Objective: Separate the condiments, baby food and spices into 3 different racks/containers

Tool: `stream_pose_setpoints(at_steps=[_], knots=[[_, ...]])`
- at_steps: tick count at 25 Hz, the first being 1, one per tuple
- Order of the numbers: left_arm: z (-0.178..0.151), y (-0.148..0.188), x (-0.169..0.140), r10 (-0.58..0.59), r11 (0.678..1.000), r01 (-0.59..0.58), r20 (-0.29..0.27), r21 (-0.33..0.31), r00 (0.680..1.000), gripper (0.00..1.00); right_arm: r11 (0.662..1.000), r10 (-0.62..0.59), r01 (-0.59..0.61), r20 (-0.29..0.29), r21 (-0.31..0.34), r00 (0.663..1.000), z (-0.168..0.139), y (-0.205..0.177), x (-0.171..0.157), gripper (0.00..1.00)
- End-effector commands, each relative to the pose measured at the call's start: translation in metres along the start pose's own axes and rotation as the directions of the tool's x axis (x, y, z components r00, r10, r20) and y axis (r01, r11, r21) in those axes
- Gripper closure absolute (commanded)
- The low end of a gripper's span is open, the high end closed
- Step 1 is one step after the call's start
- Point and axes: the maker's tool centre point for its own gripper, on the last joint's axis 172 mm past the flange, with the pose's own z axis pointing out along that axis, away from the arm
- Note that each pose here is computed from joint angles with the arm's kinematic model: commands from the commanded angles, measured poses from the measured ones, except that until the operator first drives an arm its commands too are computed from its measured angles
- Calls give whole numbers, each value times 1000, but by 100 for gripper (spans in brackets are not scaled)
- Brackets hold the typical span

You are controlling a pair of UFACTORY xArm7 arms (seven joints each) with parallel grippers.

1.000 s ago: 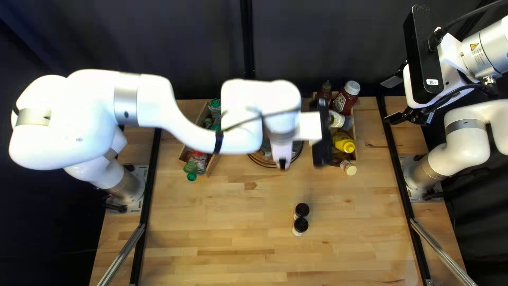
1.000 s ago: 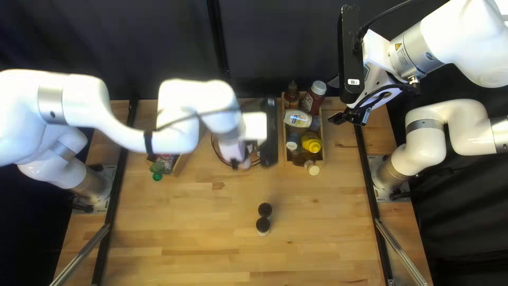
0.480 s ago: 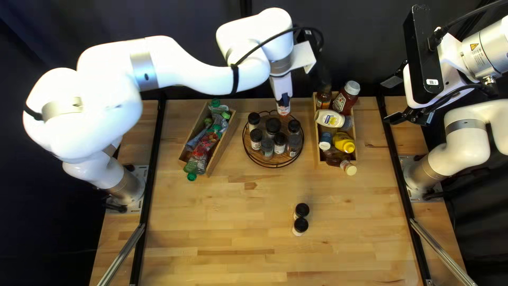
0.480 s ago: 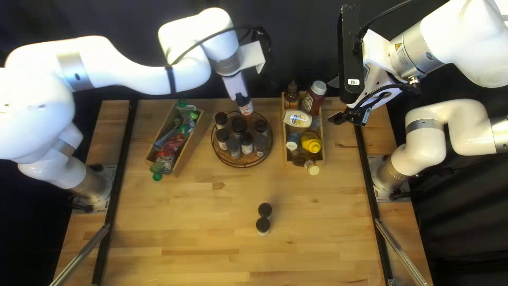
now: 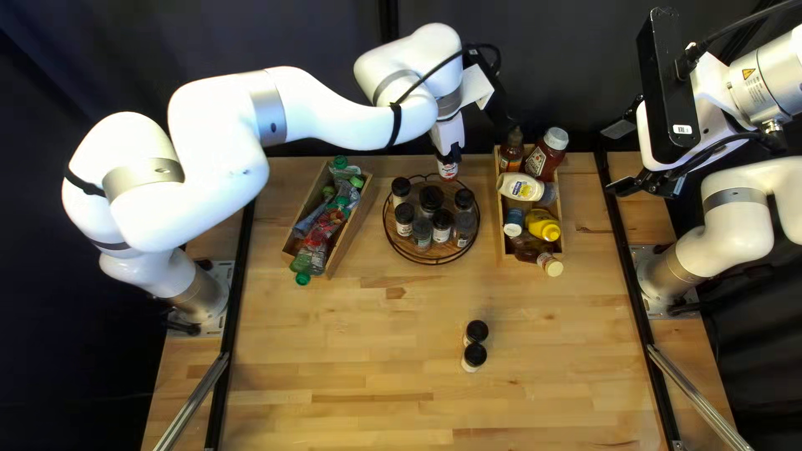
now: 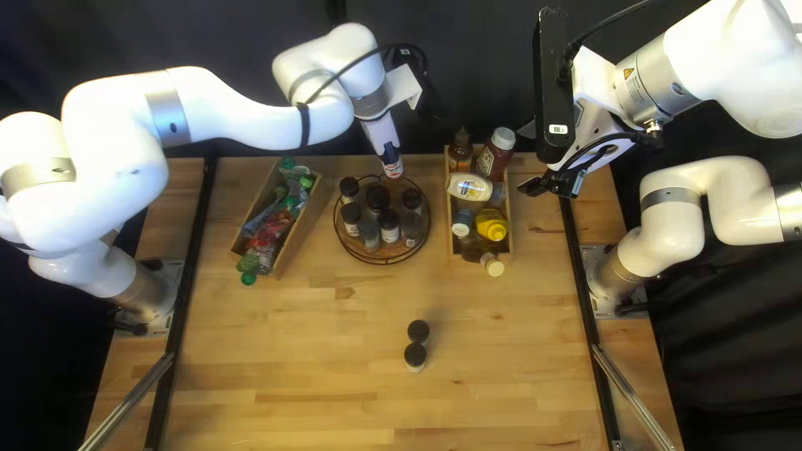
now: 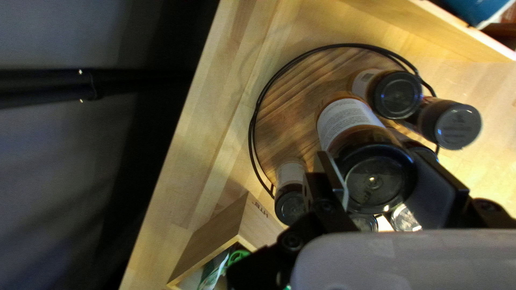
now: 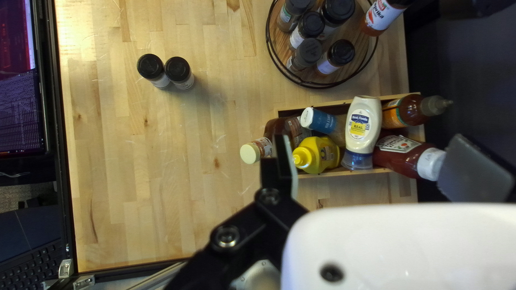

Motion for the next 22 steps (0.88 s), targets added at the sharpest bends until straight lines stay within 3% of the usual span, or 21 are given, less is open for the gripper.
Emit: stream_pose_setpoints(at_steps=[1, 22], knots=[[15, 0, 1, -27, 1000, 26, 8, 4, 1000, 100, 1000, 0, 0, 0, 0, 1000, 0, 0, 0, 0], [72, 1, -3, -85, 996, 85, 49, -5, 995, 100, 1000, 0, 0, 0, 0, 1000, 0, 0, 0, 0]])
